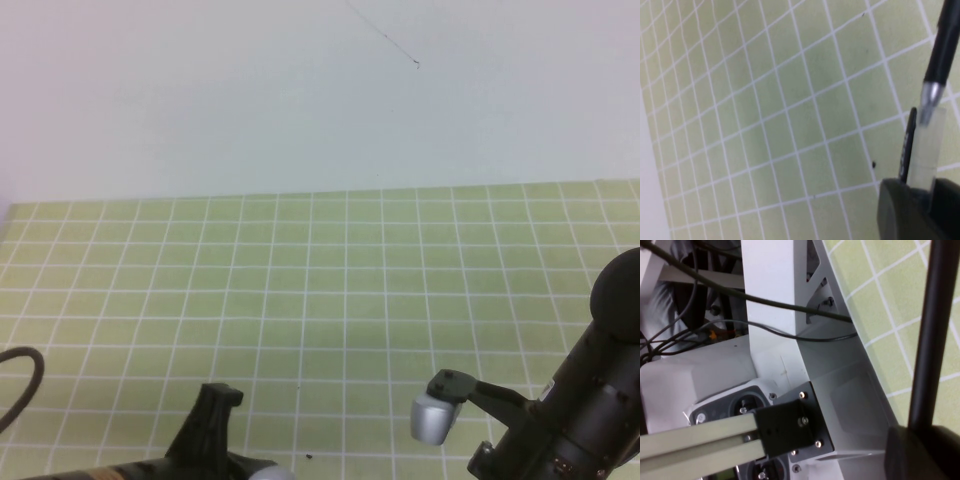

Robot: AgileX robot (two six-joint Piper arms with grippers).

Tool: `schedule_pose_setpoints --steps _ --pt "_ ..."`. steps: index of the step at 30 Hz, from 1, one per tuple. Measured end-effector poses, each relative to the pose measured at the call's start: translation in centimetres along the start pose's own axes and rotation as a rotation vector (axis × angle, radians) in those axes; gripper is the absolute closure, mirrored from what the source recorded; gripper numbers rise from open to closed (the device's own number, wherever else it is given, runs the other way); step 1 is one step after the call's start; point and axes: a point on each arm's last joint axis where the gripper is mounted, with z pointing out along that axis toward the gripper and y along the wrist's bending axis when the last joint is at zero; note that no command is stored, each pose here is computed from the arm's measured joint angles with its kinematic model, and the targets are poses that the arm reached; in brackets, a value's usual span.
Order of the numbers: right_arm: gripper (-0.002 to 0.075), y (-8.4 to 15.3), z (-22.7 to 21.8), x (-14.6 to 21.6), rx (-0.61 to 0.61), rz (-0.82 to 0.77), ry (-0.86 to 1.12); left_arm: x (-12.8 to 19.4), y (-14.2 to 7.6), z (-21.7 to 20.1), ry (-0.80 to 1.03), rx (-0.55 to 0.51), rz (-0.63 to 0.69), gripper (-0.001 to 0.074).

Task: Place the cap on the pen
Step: Put the cap on the pen

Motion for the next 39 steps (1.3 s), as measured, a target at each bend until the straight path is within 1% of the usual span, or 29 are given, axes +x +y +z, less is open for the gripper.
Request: schedule_pose_setpoints --steps 6,9,12,15,22,26,30,35,39 --pt "0.0729 0.0 0.0 0.0 0.001 -0.005 -0.001 -0.4 -0.1 0.0 -0.018 0.000 -0.008 0.0734" --pt "0.0729 0.0 0.0 0.0 0.001 -0.020 -0.001 -0.4 -0.1 0.0 -0.019 0.000 0.019 0.0734" --pt "0.0729 0.0 0.0 0.0 0.001 -0.060 -0.001 -0.5 -0.1 0.0 -0.034 0.004 0.021 0.0734" --pt "0.0729 0.0 0.0 0.0 0.002 -0.093 0.000 -0.7 -0.3 0.0 -0.053 0.030 0.033 0.0734" --pt "0.0729 -0.1 0.0 0.1 0.010 -0.101 0.010 -1.4 -0.8 -0.1 -0.130 0.078 0.064 0.0734" --pt "0.0729 0.0 -0.2 -0.2 0.017 -0.103 0.006 -1.8 -0.7 -0.1 -0.179 0.066 0.006 0.0734" --pt "0.0729 0.1 -0.3 -0.4 0.012 -0.099 -0.009 -2.0 -0.6 -0.2 -0.202 0.054 0.028 0.0734" --pt "0.0729 0.1 -0.3 -0.5 0.006 -0.099 -0.017 -2.2 -0.8 -0.2 -0.223 0.076 0.015 0.0734" --pt "0.0729 0.1 -0.4 -0.9 0.009 -0.088 -0.059 -2.3 -0.8 -0.2 -0.229 0.078 0.064 0.0734"
